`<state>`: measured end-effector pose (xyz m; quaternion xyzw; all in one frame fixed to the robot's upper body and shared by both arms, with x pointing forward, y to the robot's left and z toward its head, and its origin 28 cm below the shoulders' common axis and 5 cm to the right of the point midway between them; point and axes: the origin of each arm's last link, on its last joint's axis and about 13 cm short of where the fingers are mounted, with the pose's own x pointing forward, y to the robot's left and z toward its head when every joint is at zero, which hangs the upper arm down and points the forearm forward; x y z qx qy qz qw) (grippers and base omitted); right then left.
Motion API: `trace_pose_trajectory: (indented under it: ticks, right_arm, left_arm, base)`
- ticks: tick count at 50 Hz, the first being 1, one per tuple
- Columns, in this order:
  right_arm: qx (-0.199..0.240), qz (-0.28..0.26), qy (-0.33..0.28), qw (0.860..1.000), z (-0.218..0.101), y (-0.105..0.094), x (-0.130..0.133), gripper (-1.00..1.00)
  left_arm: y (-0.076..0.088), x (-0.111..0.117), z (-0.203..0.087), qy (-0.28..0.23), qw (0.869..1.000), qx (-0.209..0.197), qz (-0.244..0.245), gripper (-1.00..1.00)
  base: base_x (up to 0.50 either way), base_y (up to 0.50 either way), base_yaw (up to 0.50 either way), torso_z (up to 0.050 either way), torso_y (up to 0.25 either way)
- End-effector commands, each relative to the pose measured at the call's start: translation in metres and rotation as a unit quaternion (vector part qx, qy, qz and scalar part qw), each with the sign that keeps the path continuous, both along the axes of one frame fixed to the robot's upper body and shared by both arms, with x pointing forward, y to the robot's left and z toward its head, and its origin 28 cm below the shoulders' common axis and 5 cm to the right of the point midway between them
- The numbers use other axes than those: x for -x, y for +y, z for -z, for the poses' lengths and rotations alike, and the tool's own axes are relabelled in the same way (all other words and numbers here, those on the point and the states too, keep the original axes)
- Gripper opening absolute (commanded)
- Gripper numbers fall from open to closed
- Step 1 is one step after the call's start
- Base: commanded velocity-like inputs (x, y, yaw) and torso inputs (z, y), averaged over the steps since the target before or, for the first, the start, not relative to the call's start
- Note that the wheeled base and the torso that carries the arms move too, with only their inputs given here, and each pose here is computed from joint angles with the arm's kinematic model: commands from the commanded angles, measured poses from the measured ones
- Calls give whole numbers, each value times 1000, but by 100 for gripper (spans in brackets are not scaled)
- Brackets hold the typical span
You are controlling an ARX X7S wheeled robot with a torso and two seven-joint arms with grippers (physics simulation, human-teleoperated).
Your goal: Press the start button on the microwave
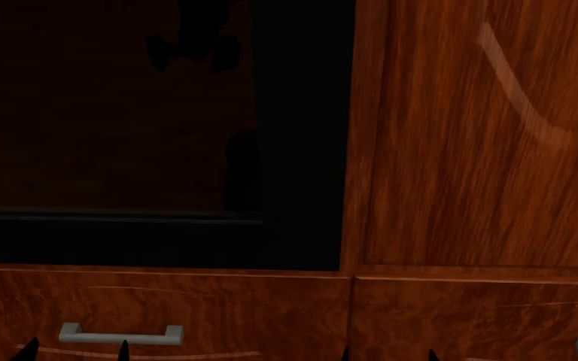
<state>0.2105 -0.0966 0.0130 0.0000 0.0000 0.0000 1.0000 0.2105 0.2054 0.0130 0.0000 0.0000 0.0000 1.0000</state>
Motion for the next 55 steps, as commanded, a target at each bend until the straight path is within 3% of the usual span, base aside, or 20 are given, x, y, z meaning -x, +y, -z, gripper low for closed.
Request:
trace_pose_trajectory:
  ticks: [1, 15, 21, 29, 35, 44, 47, 48, 55]
  right_arm:
    - [0, 0, 0, 1000, 2, 0, -1, 100]
    - [-4, 5, 3, 1000, 3, -2, 2, 100]
    - [-8, 2, -6, 1000, -4, -1, 3, 100]
    - [-20, -23, -54, 998, -45, 4, 5, 100]
    - [-7, -7, -61, 998, -79, 0, -3, 100]
    - [26, -36, -85, 995, -133, -5, -15, 100]
    - [23, -41, -86, 995, -133, -4, -14, 100]
    - [-12, -43, -94, 995, -129, -5, -13, 100]
    - [-13, -43, -96, 994, -128, -5, -13, 100]
  left_arm:
    - [0, 0, 1, 0, 1000, 0, 0, 100]
    - [-1, 4, -5, -1, 1000, 4, 12, 100]
    - [0, 4, -7, 5, 1000, -13, 2, 100]
    - [0, 4, -49, -4, 1000, -17, 8, 100]
    - [7, -4, -81, -20, 1000, -9, 11, 100]
    - [14, -27, -129, -43, 999, -14, 6, 100]
    - [14, -27, -126, -42, 999, -15, 8, 100]
    - [13, -25, -125, -42, 999, -14, 6, 100]
    - [13, -26, -126, -43, 999, -15, 6, 100]
  base:
    - [0, 0, 0, 0, 0]
    - [0, 0, 0, 0, 0]
    - [0, 0, 0, 0, 0]
    - [0, 0, 0, 0, 0]
    - [0, 0, 0, 0, 0]
    - [0, 0, 0, 0, 0]
    - [0, 0, 0, 0, 0]
    - [0, 0, 0, 0, 0]
    - [0, 0, 0, 0, 0]
